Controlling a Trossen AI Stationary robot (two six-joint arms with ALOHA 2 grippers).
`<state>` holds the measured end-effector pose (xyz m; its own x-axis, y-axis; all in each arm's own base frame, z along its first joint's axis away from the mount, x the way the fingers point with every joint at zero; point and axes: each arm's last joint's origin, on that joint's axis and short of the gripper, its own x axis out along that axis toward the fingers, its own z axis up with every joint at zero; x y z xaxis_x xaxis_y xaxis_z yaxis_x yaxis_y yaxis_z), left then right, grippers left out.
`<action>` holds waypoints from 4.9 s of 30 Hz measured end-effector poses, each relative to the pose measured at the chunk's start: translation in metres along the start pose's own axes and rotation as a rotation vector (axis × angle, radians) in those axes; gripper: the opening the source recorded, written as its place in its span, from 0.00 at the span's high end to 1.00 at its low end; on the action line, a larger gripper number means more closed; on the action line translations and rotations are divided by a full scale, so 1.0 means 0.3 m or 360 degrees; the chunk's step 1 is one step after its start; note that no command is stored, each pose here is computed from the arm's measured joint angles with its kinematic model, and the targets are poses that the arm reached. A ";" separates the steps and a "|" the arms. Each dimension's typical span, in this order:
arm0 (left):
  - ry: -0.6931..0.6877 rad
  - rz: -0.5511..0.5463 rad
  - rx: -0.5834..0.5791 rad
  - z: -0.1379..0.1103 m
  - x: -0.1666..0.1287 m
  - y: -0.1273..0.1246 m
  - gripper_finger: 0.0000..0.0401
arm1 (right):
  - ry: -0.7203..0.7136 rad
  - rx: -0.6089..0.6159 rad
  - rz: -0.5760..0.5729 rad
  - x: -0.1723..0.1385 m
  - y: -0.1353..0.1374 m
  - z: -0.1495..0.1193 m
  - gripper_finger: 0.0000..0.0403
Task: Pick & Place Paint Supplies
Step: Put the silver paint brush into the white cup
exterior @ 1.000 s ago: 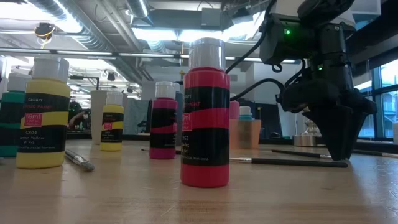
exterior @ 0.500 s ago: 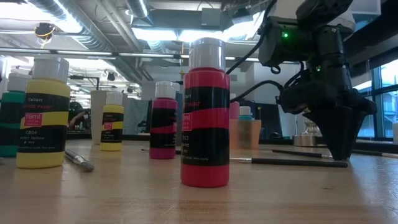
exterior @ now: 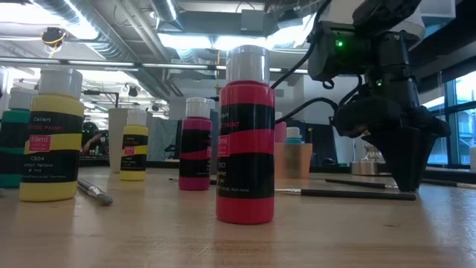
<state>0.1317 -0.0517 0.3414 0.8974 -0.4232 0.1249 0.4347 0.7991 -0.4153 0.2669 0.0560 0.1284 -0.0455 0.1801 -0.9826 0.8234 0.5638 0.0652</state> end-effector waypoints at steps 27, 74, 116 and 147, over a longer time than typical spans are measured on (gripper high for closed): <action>-0.0007 0.0017 0.0005 0.000 0.000 0.001 0.59 | 0.0091 0.0049 -0.0007 0.022 0.004 0.010 1.00; -0.0346 0.0513 0.0320 0.046 -0.027 0.016 0.59 | -0.1181 -0.0543 0.0377 -0.795 0.303 -0.007 1.00; 0.1168 0.1617 0.2537 0.309 0.214 -0.171 0.59 | -0.1188 -0.0844 0.1434 -0.977 0.386 0.075 1.00; 0.1570 0.1391 0.2966 0.254 0.334 -0.143 0.59 | -0.1119 -0.0823 0.1548 -0.956 0.422 0.103 1.00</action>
<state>0.2088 -0.0957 0.4404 0.7968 0.5888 -0.1358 0.1813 -0.0187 0.9832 0.4016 0.0509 0.4131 0.8747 0.3184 -0.3654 0.0331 0.7130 0.7003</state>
